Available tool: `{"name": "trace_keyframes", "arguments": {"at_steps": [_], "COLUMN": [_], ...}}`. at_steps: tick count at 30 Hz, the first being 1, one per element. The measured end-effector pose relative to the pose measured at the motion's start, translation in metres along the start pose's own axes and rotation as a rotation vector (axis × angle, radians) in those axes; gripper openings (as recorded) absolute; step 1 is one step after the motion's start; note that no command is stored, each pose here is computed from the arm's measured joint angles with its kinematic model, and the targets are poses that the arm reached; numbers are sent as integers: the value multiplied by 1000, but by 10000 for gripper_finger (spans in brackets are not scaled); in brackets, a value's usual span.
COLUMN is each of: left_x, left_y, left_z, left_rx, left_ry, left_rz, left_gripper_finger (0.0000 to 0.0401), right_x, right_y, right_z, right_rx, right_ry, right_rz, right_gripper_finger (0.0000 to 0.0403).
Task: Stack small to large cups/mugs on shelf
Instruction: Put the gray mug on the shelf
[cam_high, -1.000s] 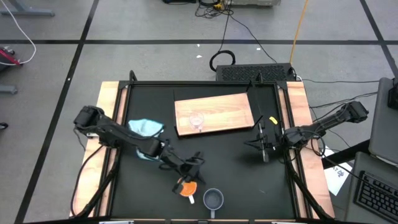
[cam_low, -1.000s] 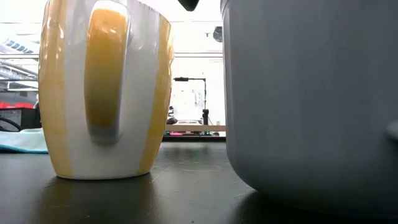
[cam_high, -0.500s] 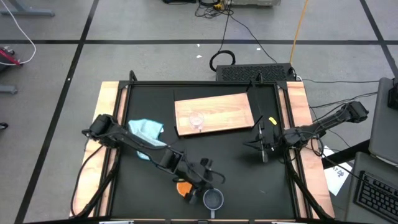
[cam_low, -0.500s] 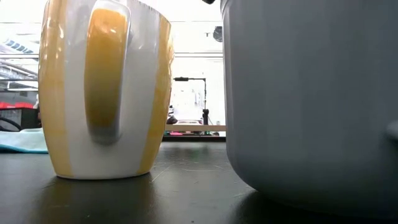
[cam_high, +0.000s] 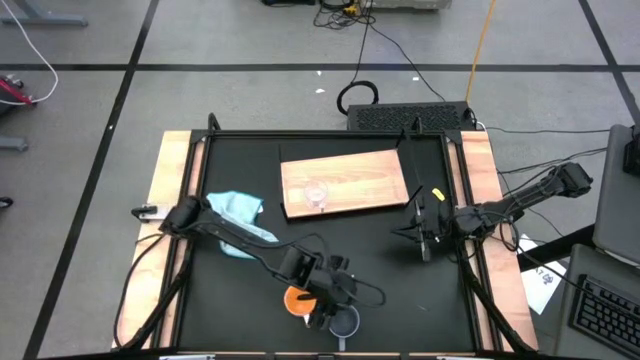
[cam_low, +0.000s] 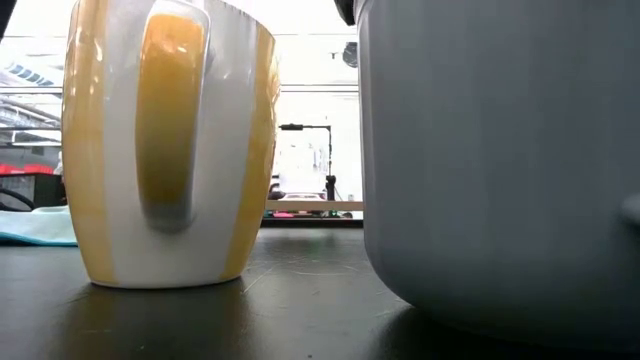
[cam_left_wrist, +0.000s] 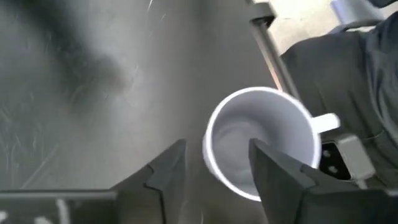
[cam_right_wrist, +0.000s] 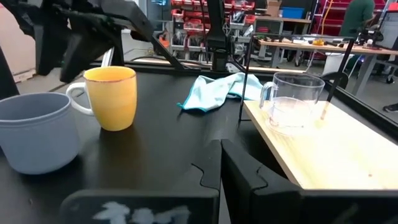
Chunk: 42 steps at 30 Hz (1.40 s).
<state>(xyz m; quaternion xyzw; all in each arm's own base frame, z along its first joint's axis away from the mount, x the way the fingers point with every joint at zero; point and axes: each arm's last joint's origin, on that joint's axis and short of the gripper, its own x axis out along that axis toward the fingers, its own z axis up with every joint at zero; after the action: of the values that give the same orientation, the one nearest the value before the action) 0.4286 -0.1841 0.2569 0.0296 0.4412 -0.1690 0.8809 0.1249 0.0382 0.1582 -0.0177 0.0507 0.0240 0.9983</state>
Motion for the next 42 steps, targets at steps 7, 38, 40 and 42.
{"name": "trace_keyframes", "arguments": {"at_steps": [7,38,40,42], "left_x": [8,51,51,51], "left_y": [11,9,9,9], "left_z": [-6,-18,-19,-19], "left_rx": [-54,-79,-79,-63], "left_ry": [20,62,67,66], "left_rz": [-4,-81,-81,-82], "left_gripper_finger": [214,189,159,119], "right_x": [0,0,0,0], "right_y": [0,0,0,0], "right_z": [-2,-4,-4,-4], "right_rx": [11,2,2,2], "right_ry": [20,38,38,38], "right_rz": [0,0,1,1], "right_gripper_finger": [0,0,0,0]}}
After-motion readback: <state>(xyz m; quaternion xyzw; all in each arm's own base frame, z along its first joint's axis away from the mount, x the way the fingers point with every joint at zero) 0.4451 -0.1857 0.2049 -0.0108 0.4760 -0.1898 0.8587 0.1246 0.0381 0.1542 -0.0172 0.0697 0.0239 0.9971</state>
